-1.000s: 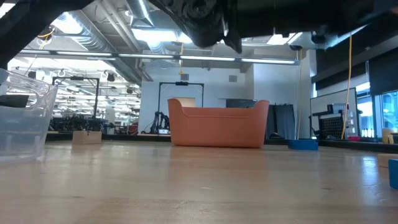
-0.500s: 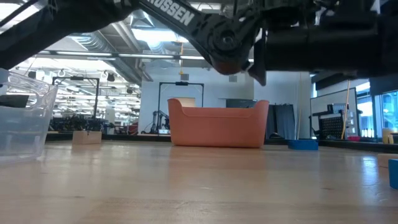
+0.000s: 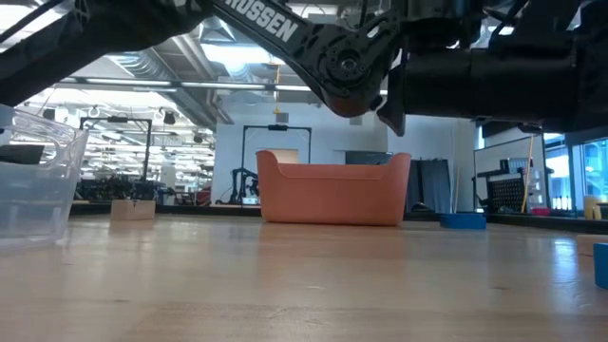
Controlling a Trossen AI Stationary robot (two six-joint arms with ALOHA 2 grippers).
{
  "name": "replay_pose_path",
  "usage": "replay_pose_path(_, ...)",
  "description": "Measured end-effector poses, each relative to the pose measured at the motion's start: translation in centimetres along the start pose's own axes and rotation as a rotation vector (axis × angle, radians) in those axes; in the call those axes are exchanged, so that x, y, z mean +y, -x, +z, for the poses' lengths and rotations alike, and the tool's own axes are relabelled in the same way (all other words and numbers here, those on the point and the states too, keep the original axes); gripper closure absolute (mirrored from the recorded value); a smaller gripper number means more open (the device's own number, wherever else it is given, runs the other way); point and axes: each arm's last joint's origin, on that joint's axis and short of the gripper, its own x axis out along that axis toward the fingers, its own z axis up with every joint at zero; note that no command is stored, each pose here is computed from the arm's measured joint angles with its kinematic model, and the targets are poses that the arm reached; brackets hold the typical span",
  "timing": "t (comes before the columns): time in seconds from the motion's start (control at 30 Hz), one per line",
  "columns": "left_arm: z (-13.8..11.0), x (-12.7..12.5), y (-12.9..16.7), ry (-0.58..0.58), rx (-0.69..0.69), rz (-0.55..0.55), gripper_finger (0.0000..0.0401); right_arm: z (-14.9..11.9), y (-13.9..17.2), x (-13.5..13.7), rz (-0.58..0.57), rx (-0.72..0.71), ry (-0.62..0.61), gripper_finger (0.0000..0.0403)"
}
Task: Sort & place blocks by color
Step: Put the top right brown block into the black transparent bin, then put the top brown block into the black transparent bin
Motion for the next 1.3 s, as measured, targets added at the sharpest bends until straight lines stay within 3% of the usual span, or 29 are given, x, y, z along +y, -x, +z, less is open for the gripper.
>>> replay_pose_path(0.17,-0.1,0.4,0.1,0.001,0.004,0.013,0.0155,0.0,0.0,0.0,0.0,0.0,0.0,0.0132)
replay_pose_path(0.3,1.2,1.5,0.5,0.016,0.074,0.019,0.0129,0.0,0.0,0.0,0.0,0.0,0.0,0.0132)
replay_pose_path(0.53,5.1,4.1,3.2,-0.012,0.382,0.036,0.0127,0.0,0.0,0.0,0.0,0.0,0.02,0.0132)
replay_pose_path(0.73,6.8,5.1,6.5,0.053,0.633,0.032,0.0128,0.1,0.1,-0.1,-0.005,-0.006,0.038,0.0132)
replay_pose_path(0.87,6.9,4.5,8.5,0.1,0.648,0.025,0.0128,0.2,0.3,-0.2,-0.004,-0.007,0.074,0.0132)
replay_pose_path(1.07,9.1,4.0,14.4,0.091,0.438,0.165,0.0128,0.3,0.5,-0.4,-0.012,-0.007,0.065,0.0132)
replay_pose_path(1.17,7.3,3.8,16.9,0.095,0.374,0.215,0.0128,0.1,0.2,-0.2,-0.017,-0.005,0.053,0.0132)
replay_pose_path(1.3,4.5,3.1,18.5,0.108,0.419,0.222,0.0129,-1.2,-1.3,0.7,0.007,0.052,0.084,0.0132)
